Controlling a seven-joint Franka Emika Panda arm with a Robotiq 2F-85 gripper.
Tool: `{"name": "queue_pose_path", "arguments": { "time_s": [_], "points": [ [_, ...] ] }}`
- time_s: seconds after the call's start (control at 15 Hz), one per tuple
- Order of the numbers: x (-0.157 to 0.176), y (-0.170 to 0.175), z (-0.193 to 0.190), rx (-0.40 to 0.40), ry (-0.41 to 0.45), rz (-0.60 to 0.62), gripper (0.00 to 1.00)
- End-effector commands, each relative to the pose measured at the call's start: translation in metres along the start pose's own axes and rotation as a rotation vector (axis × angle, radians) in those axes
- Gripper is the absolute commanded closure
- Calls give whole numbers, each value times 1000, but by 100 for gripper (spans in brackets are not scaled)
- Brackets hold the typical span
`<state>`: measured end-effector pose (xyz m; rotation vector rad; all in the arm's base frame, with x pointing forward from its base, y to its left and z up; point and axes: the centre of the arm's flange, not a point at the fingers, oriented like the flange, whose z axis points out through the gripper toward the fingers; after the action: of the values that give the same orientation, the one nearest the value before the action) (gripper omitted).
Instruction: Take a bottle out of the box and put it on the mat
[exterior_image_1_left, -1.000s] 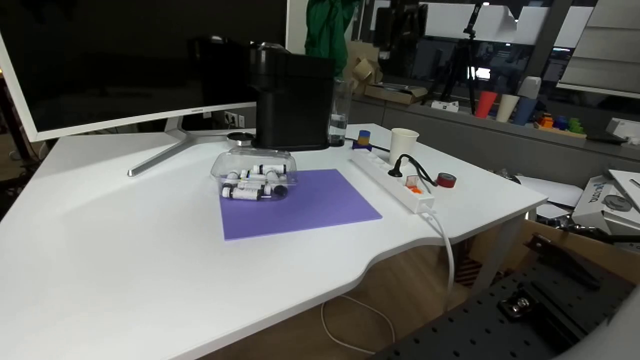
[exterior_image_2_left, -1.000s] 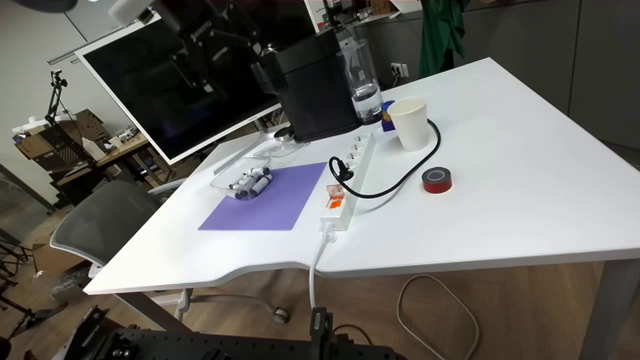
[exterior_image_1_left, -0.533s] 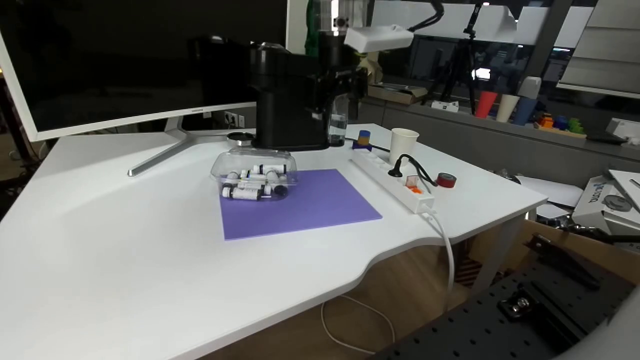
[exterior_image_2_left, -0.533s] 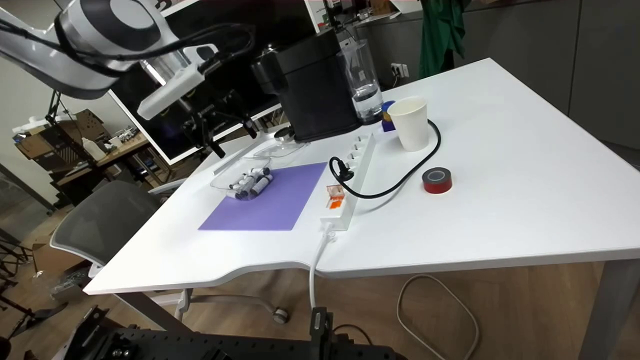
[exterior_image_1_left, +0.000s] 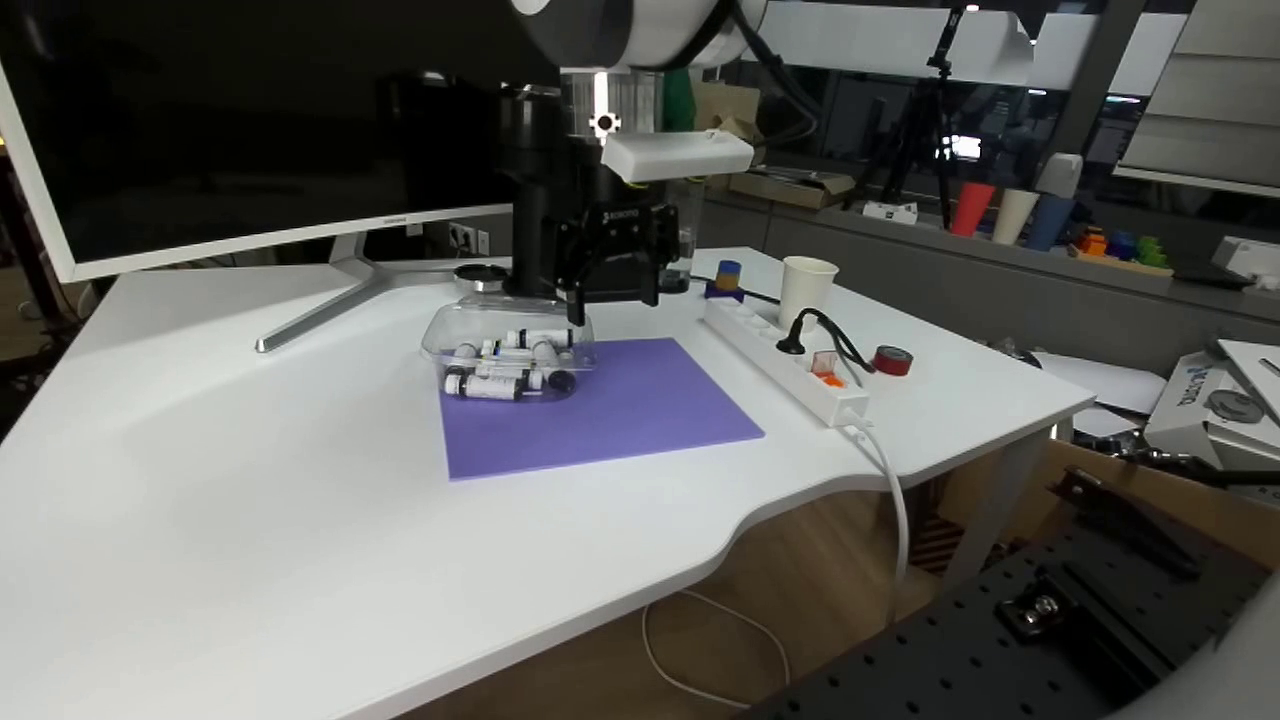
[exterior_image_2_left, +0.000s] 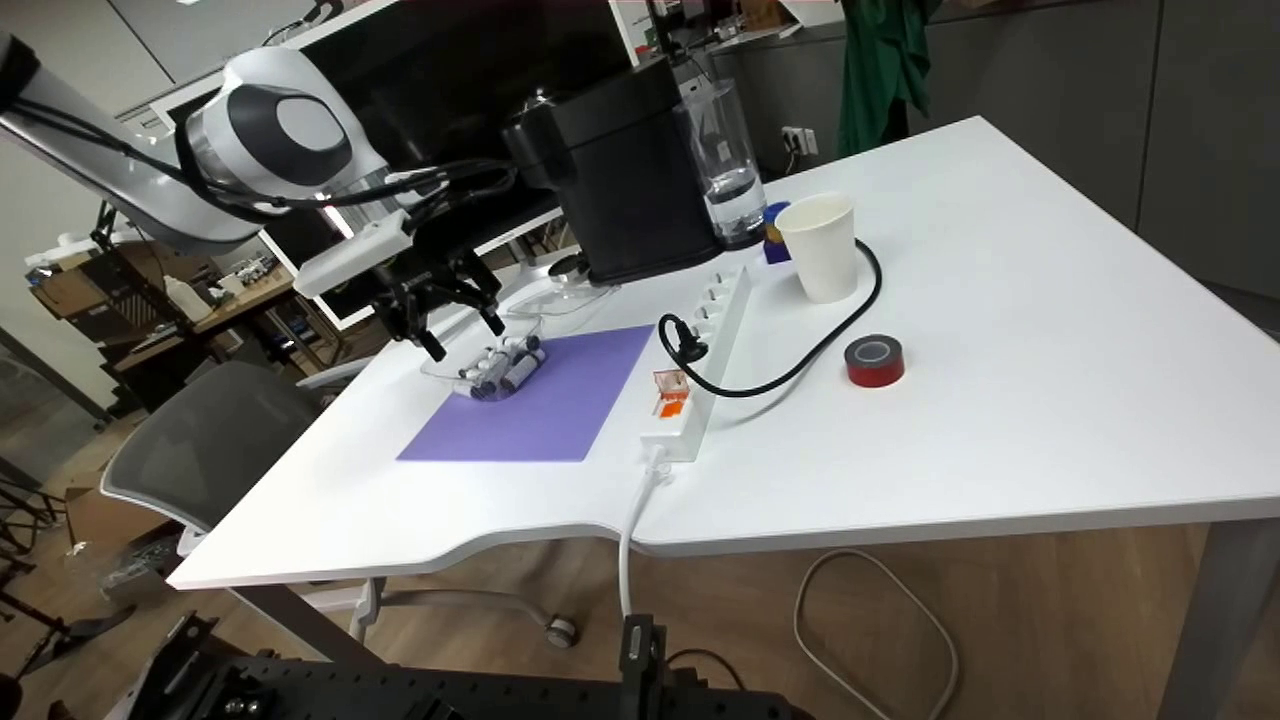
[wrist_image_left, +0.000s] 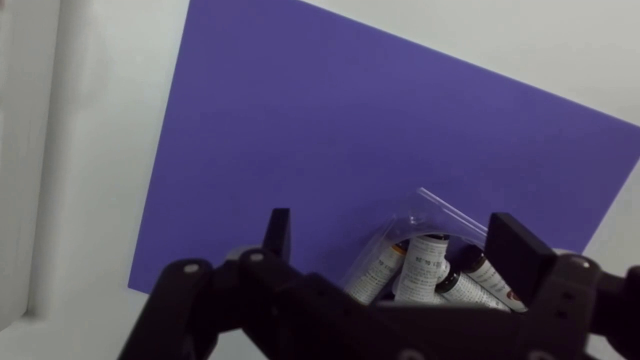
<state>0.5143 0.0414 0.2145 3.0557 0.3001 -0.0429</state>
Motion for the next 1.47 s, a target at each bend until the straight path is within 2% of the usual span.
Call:
{"name": "queue_pose_path", "arguments": {
  "time_s": [0.0, 0.2, 0.33, 0.6, 0.87, 1.4],
  "points": [
    [1, 0, 0, 1, 1, 3, 0],
    [6, -5, 0, -36, -5, 44, 0],
    [17, -11, 3, -53, 37, 118, 0],
    [47, -25, 10, -33, 90, 267, 0],
    [69, -32, 30, -44, 94, 372, 0],
    [95, -50, 57, 18, 111, 411, 0]
  ]
}}
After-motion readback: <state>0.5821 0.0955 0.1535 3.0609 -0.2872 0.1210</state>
